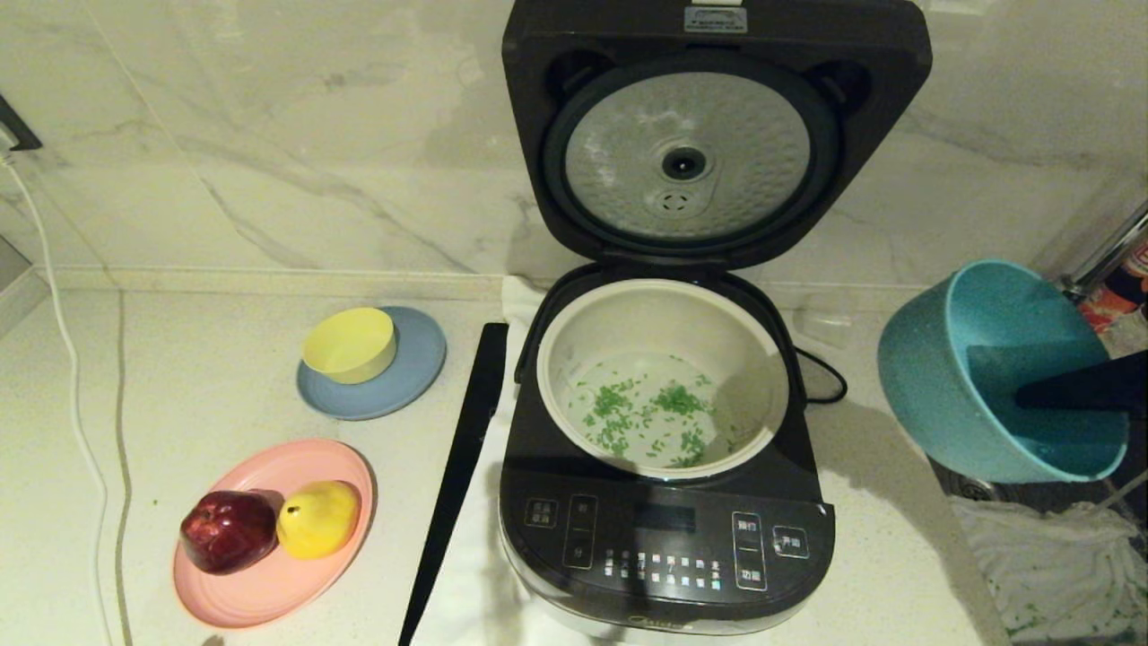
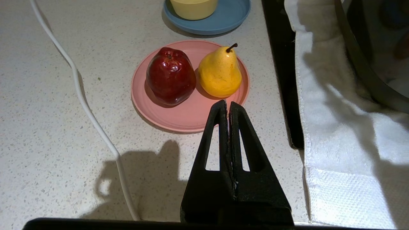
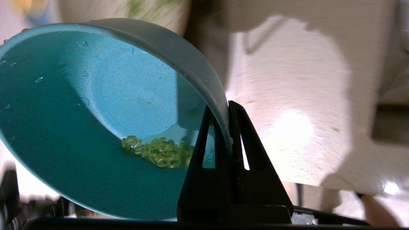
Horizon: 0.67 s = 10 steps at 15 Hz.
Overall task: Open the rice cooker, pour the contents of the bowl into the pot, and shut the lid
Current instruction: Fill a bowl with water from the tap
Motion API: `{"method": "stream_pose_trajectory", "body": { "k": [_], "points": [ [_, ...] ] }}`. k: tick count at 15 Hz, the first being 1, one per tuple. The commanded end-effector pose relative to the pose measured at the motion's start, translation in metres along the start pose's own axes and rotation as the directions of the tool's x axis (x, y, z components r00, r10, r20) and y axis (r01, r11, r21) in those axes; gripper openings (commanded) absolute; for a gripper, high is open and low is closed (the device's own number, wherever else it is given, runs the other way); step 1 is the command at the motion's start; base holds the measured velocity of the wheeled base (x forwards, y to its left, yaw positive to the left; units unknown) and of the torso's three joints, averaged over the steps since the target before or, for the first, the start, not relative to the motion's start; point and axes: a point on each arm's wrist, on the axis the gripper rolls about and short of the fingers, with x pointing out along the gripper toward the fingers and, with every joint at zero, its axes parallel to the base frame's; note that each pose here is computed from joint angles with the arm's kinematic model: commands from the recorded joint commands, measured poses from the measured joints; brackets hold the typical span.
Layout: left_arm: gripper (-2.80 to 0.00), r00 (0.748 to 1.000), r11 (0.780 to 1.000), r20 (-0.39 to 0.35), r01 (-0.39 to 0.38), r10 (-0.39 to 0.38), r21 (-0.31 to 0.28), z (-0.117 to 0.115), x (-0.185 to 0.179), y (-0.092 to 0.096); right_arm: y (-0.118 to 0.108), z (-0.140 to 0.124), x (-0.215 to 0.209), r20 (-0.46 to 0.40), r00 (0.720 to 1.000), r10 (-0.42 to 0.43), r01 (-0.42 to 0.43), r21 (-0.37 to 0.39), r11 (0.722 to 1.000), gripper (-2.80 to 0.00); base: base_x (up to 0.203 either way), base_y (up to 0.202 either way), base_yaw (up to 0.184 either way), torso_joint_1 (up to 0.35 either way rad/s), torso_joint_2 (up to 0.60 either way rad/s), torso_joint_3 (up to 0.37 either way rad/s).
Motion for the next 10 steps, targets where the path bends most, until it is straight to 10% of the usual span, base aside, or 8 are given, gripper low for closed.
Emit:
{"method": "stream_pose_trajectory", "body": {
  "k": [1,10],
  "points": [
    [-2.80,1.000,1.000,0.001,0.001,-0.001,0.000,0.000,0.000,0.000,-0.027,0.009,-0.006,0.050,0.994,-0.096,0.089,0.127,0.988,-2.80,0.000,0.000,0.000,0.000,0.00,0.000],
    [-2.80,1.000,1.000,0.001,0.000,0.000,0.000,0.000,0.000,0.000,-0.178,0.045,0.027,0.012,0.926,-0.378,0.310,0.549,0.776,-2.80,0.000,0.000,0.000,0.000,0.00,0.000]
  ]
}}
